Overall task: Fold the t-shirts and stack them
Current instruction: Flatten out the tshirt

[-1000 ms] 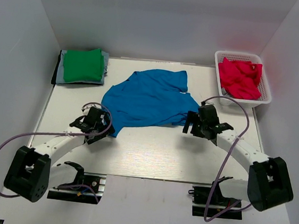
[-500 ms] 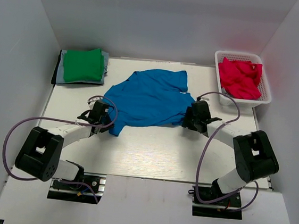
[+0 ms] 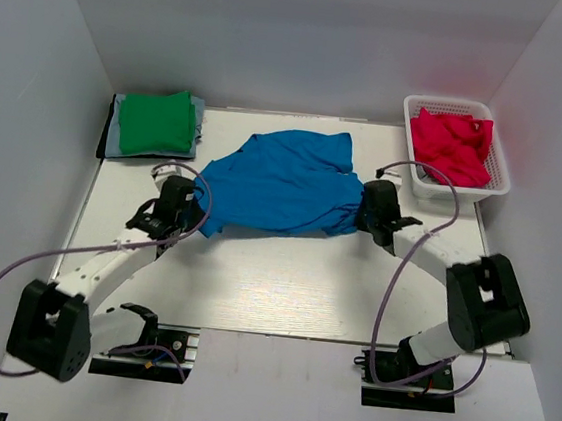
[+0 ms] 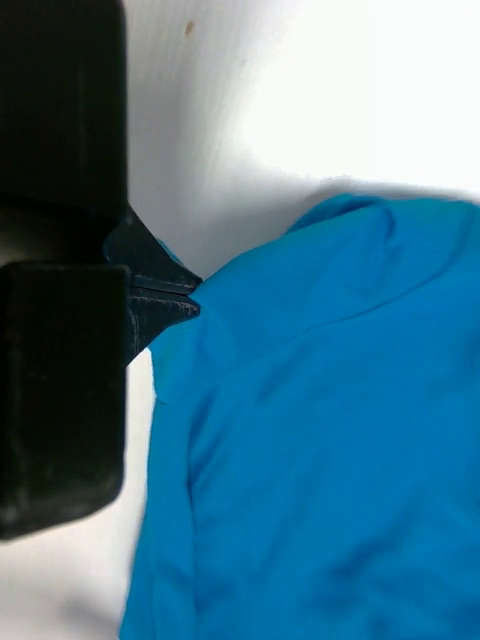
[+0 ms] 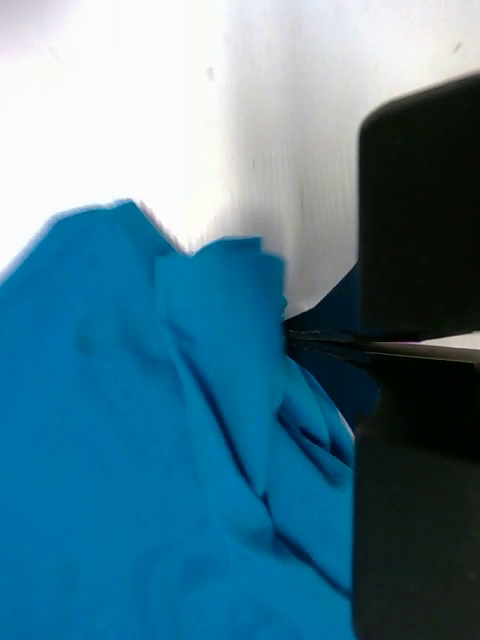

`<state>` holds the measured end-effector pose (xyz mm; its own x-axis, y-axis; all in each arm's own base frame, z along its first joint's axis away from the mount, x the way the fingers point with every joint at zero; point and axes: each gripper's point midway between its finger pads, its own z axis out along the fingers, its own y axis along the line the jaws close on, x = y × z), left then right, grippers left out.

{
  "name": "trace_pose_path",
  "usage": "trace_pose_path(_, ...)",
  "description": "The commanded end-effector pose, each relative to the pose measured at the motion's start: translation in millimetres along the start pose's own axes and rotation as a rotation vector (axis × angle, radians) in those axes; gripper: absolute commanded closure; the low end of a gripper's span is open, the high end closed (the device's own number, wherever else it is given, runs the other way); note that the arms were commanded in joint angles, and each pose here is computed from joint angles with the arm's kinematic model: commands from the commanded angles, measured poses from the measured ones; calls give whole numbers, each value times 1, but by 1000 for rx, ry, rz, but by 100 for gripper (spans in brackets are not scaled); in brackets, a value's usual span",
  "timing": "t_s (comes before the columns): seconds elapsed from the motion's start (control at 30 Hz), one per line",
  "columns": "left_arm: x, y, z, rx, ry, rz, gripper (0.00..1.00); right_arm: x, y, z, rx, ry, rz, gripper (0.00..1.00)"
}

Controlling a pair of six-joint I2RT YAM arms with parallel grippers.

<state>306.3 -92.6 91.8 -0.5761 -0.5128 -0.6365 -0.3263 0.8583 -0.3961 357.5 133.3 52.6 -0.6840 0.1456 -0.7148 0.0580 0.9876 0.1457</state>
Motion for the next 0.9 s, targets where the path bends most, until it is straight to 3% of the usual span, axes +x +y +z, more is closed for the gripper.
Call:
trace_pose_path(0.0,-47,-4,-25,-6,-164,-31,100,-54,-10,-32,42,-204,31,100)
trace_pose_path(0.23,-124,-38,-92,114,-401,-80,100,-119,-18,-101,38,-438,43,100)
trace_pose_path(0.47,-210,-74,-184,244,-661,-86,100,-214,-19,-223,-23,-780,68,100)
trace_pose_path(0.6,-249,-93,-249,350,-793,-112,100,-246,-25,-297,-62,-945,90,100)
trace_pose_path(0.87,-272,-137,-379,701,-917,26,100,-287,-14,-445,-290,-1212,40,100)
